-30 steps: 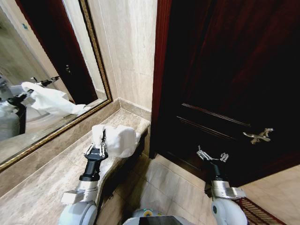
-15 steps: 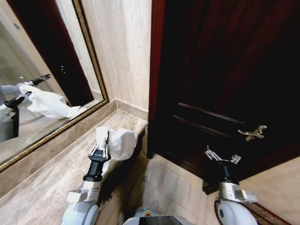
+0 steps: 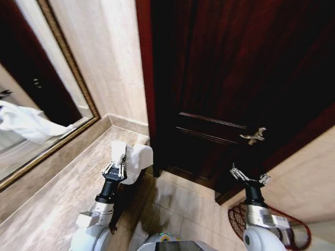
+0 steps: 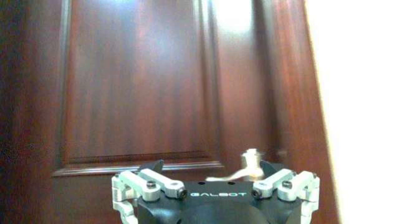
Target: Discard the used towel into the hamper.
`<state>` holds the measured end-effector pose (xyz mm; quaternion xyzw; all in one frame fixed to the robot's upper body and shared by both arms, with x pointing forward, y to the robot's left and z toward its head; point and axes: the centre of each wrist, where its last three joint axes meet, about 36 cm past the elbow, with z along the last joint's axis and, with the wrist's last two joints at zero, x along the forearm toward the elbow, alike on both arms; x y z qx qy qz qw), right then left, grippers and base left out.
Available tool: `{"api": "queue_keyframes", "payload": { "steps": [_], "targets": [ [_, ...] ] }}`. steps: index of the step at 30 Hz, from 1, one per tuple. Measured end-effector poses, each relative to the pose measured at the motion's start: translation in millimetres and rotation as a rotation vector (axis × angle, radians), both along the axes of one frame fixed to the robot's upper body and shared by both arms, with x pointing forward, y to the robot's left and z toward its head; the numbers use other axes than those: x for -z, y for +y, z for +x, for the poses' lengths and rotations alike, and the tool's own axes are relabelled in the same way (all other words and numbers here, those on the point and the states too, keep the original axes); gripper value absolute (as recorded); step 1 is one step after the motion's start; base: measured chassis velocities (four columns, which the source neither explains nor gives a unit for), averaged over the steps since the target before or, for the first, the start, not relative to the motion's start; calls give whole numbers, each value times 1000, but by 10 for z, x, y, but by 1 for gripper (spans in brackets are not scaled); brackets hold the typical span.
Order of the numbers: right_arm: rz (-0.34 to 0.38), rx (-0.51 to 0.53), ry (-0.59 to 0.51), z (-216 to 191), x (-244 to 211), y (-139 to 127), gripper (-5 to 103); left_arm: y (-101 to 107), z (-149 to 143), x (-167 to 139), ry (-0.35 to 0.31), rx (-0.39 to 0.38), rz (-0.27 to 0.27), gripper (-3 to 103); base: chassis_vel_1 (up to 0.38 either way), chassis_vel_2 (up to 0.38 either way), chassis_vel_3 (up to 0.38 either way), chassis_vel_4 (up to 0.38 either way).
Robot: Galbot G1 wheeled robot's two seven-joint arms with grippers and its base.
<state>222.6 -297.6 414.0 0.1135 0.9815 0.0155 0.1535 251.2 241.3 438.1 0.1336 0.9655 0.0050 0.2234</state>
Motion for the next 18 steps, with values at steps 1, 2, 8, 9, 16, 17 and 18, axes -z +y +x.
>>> {"api": "queue_keyframes", "payload": {
  "steps": [1, 2, 8, 9, 16, 17, 18],
  "targets": [
    [1, 0, 1, -3, 3, -1, 100, -1, -1, 2, 1, 2, 0, 8, -143, -130, -124, -134],
    [2, 0, 2, -9, 8, -1, 100, -2, -2, 5, 2, 5, 2, 8, -143, -130, -125, -130],
    [3, -2, 4, -12, 15, 1, 100, -1, -9, 17, 6, 7, 2, 8, -114, -124, -115, -123],
    [3, -2, 4, -12, 15, 1, 100, -1, -9, 17, 6, 7, 2, 8, -106, -130, -140, -112],
    [5, -2, 7, -13, 31, -2, 100, -1, -8, 20, 7, 11, 0, 8, -138, -139, -120, -132],
    [6, -3, 6, -14, 32, -1, 100, -1, -7, 23, 7, 11, 1, 8, -124, -133, -133, -141],
    [6, -3, 6, -14, 32, -1, 100, -1, -7, 23, 7, 11, 1, 8, -124, -133, -133, -141]
  ]
}}
